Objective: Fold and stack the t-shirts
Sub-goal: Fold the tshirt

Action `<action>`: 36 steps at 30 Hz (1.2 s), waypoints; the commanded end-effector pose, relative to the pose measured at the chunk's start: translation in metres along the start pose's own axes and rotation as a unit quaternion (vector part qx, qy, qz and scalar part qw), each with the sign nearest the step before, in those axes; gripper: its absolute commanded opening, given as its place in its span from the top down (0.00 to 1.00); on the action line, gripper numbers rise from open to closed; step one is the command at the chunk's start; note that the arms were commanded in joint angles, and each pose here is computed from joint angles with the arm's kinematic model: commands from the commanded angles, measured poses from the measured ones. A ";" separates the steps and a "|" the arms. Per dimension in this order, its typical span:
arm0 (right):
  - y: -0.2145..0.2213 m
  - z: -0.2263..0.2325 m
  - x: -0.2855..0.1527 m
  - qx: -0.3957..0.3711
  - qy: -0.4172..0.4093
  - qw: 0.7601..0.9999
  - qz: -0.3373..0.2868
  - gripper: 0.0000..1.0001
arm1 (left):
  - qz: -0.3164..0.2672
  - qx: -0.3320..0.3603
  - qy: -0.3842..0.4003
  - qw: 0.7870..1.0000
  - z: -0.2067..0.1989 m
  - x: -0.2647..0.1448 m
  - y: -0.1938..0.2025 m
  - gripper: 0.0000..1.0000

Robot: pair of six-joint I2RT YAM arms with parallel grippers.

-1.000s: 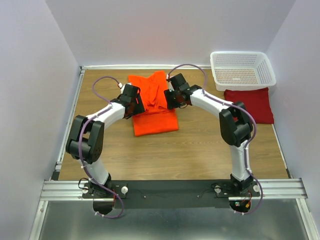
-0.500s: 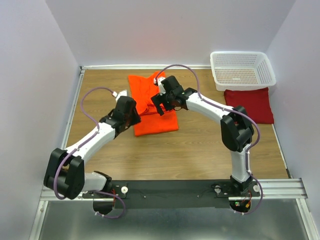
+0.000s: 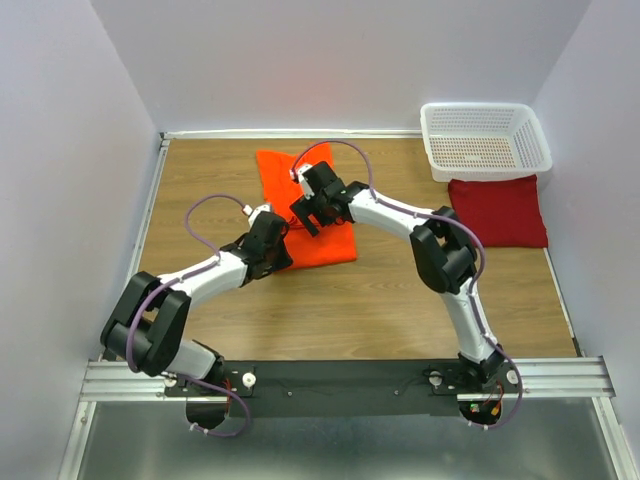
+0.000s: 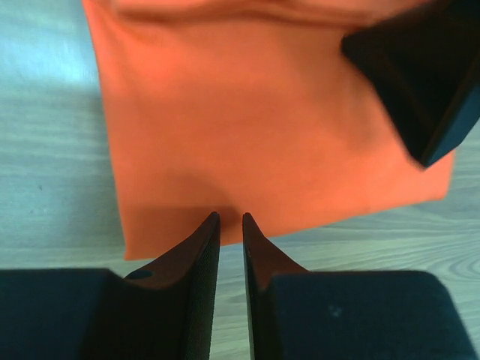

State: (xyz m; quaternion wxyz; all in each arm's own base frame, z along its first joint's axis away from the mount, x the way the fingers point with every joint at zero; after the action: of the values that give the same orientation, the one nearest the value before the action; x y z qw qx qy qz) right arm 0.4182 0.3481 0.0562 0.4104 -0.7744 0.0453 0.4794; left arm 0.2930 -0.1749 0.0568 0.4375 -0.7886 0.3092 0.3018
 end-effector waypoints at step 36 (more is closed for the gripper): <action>-0.027 -0.058 -0.084 0.185 -0.005 0.978 -0.096 0.05 | -0.044 0.010 -0.011 0.999 -0.014 0.011 -0.068 0.71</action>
State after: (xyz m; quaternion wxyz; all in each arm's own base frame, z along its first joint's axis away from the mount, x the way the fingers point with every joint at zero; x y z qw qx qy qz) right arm 0.4491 0.2928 0.1454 0.5650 -0.7188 0.0698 0.3992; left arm 0.3405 -0.1655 0.1053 0.4422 -0.8119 0.2693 0.2698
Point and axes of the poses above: each gripper's point midway between its finger pads, its own x axis out along the fingers, its own z axis along the line the jaws close on, y = z × x, the point moved 1 cm from there along -x, back along the fingers, and after that the axes turned 5 degrees about -x, right-handed, at the moved point
